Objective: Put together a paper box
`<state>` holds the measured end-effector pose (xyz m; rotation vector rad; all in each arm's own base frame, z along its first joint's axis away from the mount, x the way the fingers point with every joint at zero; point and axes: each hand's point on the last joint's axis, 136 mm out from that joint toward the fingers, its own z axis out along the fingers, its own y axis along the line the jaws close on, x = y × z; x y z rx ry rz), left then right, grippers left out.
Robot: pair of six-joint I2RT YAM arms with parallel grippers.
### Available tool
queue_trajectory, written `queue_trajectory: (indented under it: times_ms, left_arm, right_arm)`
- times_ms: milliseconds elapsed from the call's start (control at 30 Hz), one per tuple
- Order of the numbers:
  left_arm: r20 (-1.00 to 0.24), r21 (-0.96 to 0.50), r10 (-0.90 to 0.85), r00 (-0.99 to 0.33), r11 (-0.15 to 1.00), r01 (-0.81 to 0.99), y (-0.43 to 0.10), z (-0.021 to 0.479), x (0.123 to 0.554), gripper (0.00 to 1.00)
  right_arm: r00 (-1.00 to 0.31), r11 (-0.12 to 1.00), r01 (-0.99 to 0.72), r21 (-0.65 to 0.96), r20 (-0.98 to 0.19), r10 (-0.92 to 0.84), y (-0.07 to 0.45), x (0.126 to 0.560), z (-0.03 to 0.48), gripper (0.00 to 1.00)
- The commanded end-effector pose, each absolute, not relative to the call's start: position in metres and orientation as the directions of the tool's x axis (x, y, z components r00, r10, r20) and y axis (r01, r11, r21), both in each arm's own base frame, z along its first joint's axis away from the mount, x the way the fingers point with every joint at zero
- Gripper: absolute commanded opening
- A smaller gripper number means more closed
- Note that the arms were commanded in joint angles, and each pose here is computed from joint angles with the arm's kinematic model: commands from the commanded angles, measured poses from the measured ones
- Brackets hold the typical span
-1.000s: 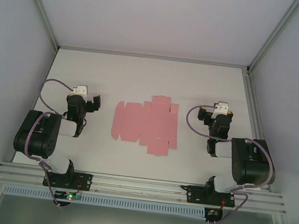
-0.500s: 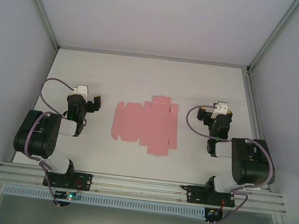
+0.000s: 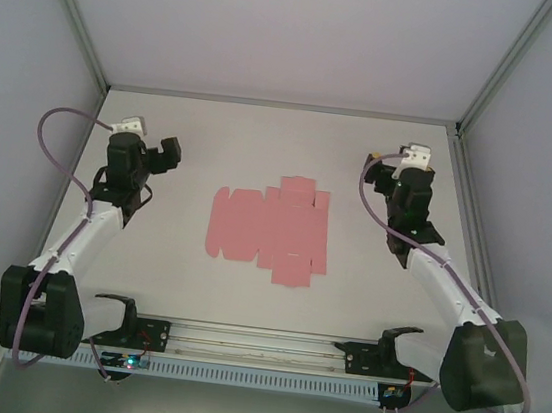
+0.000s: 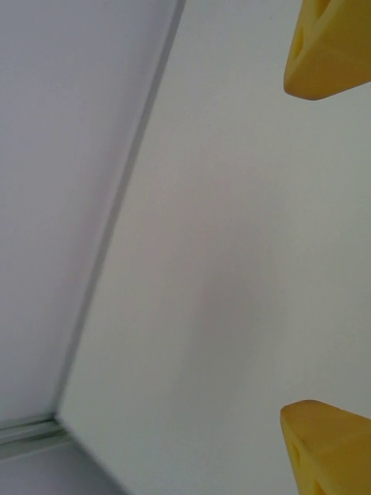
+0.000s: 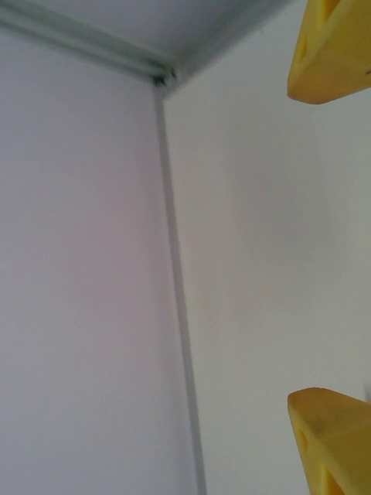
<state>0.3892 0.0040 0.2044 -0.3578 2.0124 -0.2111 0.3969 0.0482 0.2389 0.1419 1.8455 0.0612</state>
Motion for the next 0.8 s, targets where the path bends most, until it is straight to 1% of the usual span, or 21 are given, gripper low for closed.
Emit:
queue_trajectory:
  times_ms: [0,67,100,200,300,400,500,567,700,767]
  left_arm:
    - [-0.602,-0.447,-0.445,-0.663,0.876,-0.182,-0.034,0.159,0.357,1.0]
    - [-0.549,-0.464,-0.431,-0.716,0.87,-0.167,-0.05,0.151,0.354,1.0]
    - [-0.527,-0.464,-0.428,-0.734,0.869,-0.174,-0.055,0.146,0.352,1.0]
    - [-0.451,-0.476,-0.406,-0.795,0.863,-0.171,-0.071,0.126,0.35,1.0]
    - [-0.392,-0.512,-0.384,-0.836,0.846,-0.148,-0.086,0.112,0.35,1.0]
    - [-0.361,-0.543,-0.363,-0.859,0.831,-0.122,-0.098,0.105,0.349,1.0]
    - [-0.345,-0.577,-0.34,-0.875,0.812,-0.088,-0.11,0.1,0.346,1.0]
    - [-0.329,-0.601,-0.326,-0.886,0.796,-0.07,-0.117,0.097,0.343,1.0]
    - [-0.267,-0.625,-0.321,-0.909,0.776,-0.09,-0.124,0.081,0.339,1.0]
    - [-0.247,-0.645,-0.32,-0.915,0.759,-0.091,-0.128,0.075,0.338,1.0]
  right_arm:
    - [-0.583,0.98,0.028,0.195,-0.794,0.174,0.095,0.367,0.169,0.92]
    - [-0.66,0.978,-0.03,0.206,-0.739,0.135,0.13,0.358,0.151,0.87]
    - [-0.697,0.977,-0.065,0.203,-0.71,0.101,0.147,0.355,0.141,0.82]
    - [-0.805,0.976,-0.119,0.183,-0.593,0.014,0.182,0.346,0.105,0.72]
    - [-0.87,0.976,-0.105,0.191,-0.493,0.003,0.194,0.346,0.07,0.61]
    - [-0.912,0.978,-0.051,0.201,-0.408,0.037,0.193,0.344,0.036,0.53]
    - [-0.931,0.974,-0.001,0.226,-0.355,0.082,0.188,0.341,0.013,0.53]
    - [-0.938,0.965,0.031,0.261,-0.326,0.118,0.184,0.338,0.001,0.51]
    - [-0.951,0.95,0.093,0.3,-0.257,0.174,0.174,0.326,-0.024,0.48]
    - [-0.955,0.95,0.11,0.292,-0.234,0.182,0.169,0.321,-0.033,0.44]
